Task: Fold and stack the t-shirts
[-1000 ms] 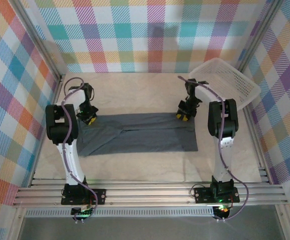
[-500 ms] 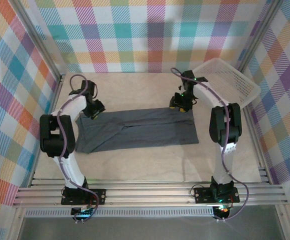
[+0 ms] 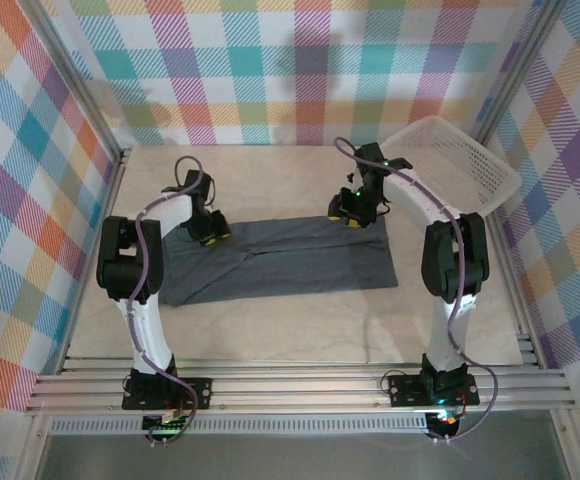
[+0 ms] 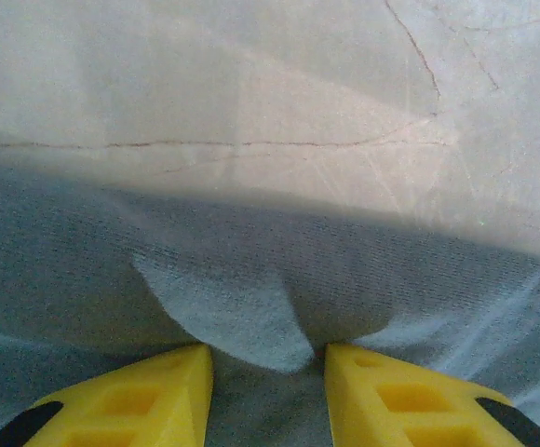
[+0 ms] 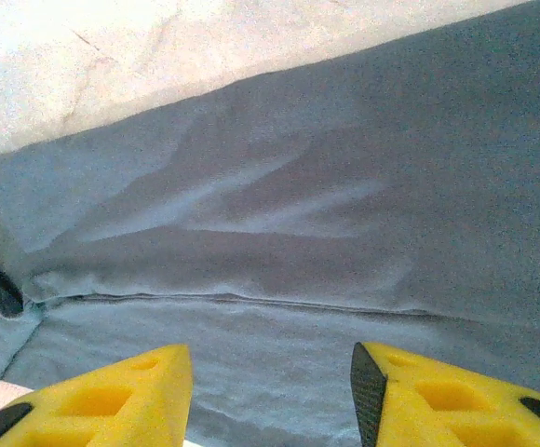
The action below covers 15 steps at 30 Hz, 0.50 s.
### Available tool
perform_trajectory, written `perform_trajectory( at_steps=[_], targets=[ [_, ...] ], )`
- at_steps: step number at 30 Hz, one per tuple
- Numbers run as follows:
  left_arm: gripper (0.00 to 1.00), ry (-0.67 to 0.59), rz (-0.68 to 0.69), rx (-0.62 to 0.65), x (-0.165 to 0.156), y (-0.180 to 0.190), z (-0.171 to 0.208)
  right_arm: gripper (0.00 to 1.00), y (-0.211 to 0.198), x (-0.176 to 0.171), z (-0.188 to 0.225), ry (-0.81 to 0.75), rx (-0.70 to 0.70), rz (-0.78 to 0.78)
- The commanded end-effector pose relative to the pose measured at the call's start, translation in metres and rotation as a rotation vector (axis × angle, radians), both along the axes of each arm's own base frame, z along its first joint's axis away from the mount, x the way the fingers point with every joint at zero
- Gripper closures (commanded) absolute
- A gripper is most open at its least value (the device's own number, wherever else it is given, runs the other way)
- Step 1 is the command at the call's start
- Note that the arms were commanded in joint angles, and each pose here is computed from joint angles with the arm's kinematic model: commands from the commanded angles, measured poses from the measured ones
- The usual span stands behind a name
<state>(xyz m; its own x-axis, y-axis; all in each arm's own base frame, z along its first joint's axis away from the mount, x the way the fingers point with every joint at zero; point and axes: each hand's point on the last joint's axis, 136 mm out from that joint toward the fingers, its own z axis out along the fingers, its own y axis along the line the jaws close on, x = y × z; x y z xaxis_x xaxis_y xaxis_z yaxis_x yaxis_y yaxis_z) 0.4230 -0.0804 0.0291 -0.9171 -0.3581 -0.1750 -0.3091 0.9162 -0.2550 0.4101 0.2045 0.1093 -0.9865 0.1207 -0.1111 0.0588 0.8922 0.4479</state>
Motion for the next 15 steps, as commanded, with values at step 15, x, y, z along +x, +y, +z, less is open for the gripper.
perform_trajectory(
  at_steps=[15],
  targets=[
    [0.59,0.03,-0.011,0.09,-0.041,-0.004,0.001,0.51,0.003,-0.006,0.019,-0.027,0.051,0.007]
  ],
)
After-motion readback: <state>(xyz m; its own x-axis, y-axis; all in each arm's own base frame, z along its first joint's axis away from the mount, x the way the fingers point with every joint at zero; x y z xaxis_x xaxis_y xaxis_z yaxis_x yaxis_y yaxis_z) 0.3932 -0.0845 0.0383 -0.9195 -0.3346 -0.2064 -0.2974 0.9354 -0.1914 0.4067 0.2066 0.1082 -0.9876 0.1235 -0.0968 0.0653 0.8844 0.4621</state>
